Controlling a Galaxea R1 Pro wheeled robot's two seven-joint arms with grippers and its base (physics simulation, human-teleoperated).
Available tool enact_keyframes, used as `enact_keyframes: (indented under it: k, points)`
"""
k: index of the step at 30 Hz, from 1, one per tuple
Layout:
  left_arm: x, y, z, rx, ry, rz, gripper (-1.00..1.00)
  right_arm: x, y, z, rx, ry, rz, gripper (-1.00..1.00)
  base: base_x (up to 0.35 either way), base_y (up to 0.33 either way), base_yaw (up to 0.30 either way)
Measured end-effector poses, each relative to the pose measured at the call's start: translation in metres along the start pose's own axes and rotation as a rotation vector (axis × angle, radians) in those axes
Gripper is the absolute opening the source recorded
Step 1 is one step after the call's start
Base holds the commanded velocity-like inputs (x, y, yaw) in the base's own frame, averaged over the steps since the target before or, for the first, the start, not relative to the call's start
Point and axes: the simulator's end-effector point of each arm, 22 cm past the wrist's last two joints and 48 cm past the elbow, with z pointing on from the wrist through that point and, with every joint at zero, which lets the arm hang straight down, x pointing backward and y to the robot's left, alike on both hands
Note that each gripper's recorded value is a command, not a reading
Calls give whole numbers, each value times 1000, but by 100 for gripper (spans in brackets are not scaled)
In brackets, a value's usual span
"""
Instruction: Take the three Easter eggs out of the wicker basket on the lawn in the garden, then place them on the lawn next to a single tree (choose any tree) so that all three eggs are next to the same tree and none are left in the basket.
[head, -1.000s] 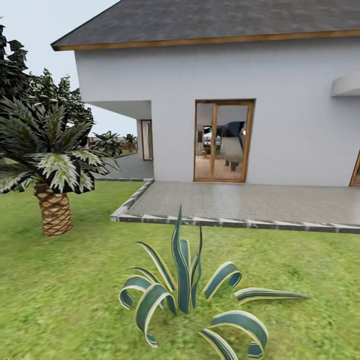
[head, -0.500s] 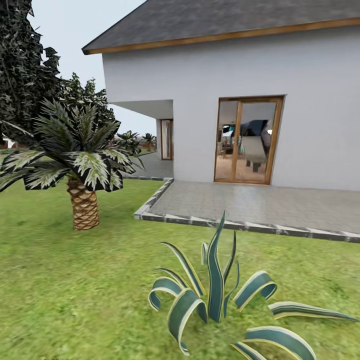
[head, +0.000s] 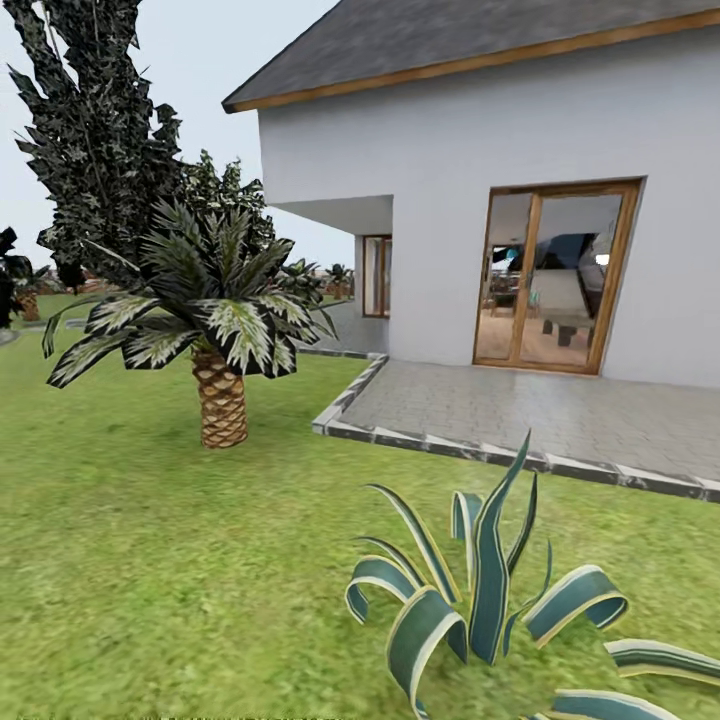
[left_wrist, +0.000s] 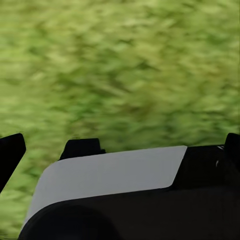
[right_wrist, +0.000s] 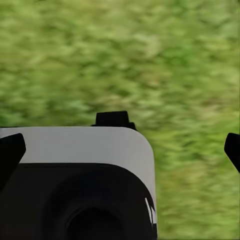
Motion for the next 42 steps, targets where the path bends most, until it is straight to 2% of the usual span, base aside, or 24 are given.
enact_keyframes:
  k: [7,14,34,42]
  points:
    - [3,-7,0,9,8,-20,100,-4,1,0,-1,-19,1,100,0,1,259]
    - [32,-30,-4,36,71,-31,100,-7,6,0,-7,-40,2,100,0,0,210]
    - [70,-40,-12,63,155,-36,100,-1,6,-1,-7,-26,3,100,3,0,252]
    - [79,-34,-14,51,175,-53,100,1,7,-1,-8,-23,2,100,208,0,274]
